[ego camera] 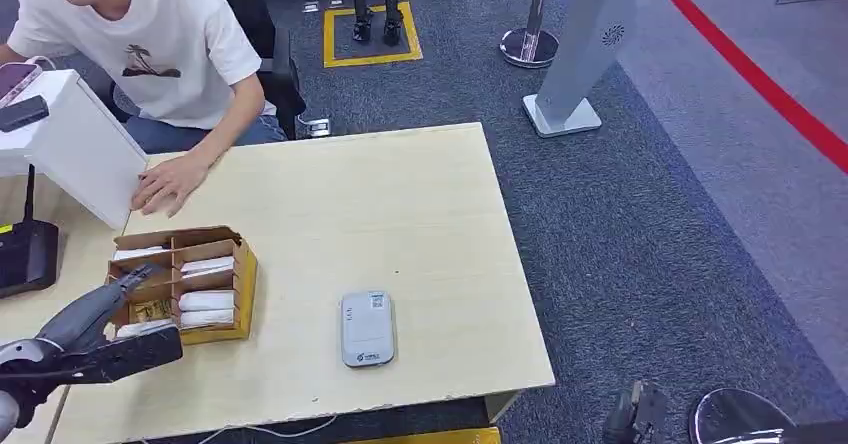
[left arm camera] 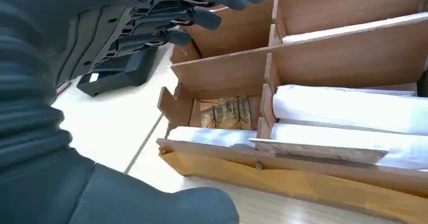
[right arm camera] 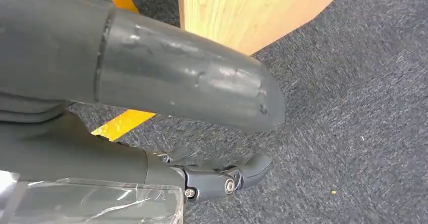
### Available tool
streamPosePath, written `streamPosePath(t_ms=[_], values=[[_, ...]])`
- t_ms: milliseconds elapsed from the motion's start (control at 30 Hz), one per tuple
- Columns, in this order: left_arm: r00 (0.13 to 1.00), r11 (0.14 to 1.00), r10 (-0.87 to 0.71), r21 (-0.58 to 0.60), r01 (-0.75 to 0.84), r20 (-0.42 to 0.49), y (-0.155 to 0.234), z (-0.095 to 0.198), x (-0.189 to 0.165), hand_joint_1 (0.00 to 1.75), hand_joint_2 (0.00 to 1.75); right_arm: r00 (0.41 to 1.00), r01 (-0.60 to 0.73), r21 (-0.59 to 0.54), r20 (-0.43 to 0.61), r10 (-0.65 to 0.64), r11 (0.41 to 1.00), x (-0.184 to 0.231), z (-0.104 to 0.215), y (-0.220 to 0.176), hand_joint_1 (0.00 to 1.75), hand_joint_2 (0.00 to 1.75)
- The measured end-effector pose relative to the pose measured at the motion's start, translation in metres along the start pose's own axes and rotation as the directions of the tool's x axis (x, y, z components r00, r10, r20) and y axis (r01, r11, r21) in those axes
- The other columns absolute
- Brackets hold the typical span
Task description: Pass the card to the sensor for recognition and then transmit it.
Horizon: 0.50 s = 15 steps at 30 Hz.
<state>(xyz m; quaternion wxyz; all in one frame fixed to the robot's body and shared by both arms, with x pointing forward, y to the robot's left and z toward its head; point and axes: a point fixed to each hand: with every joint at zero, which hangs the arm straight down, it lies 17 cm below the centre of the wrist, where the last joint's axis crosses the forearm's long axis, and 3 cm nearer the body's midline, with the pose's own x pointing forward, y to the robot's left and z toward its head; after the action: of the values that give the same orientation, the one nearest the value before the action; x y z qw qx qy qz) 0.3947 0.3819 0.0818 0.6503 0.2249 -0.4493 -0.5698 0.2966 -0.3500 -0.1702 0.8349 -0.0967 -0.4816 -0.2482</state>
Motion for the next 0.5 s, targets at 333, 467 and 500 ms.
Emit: streamPosePath(t_ms=[333, 467, 500], values=[[1.000, 1.000, -0.002, 0.003, 0.002, 0.009, 0.0005, 0.0024, 0.0047, 0.00, 1.75, 1.000, 0.005, 0.004, 0.005, -0.005, 1.000, 0.0020, -0.0006, 0.0025, 0.00, 0.00], [1.000, 1.000, -0.006, 0.013, 0.006, 0.009, -0.0064, 0.0076, 0.0080, 0.00, 1.75, 1.000, 0.011, -0.003, 0.006, -0.011, 1.000, 0.0021, -0.0006, 0.0012, 0.00, 0.00], [1.000, 1.000, -0.009, 0.019, 0.008, 0.009, -0.0083, 0.0099, 0.0082, 0.00, 1.75, 1.000, 0.013, -0.005, 0.007, -0.013, 1.000, 0.0020, -0.0004, 0.0006, 0.00, 0.00]])
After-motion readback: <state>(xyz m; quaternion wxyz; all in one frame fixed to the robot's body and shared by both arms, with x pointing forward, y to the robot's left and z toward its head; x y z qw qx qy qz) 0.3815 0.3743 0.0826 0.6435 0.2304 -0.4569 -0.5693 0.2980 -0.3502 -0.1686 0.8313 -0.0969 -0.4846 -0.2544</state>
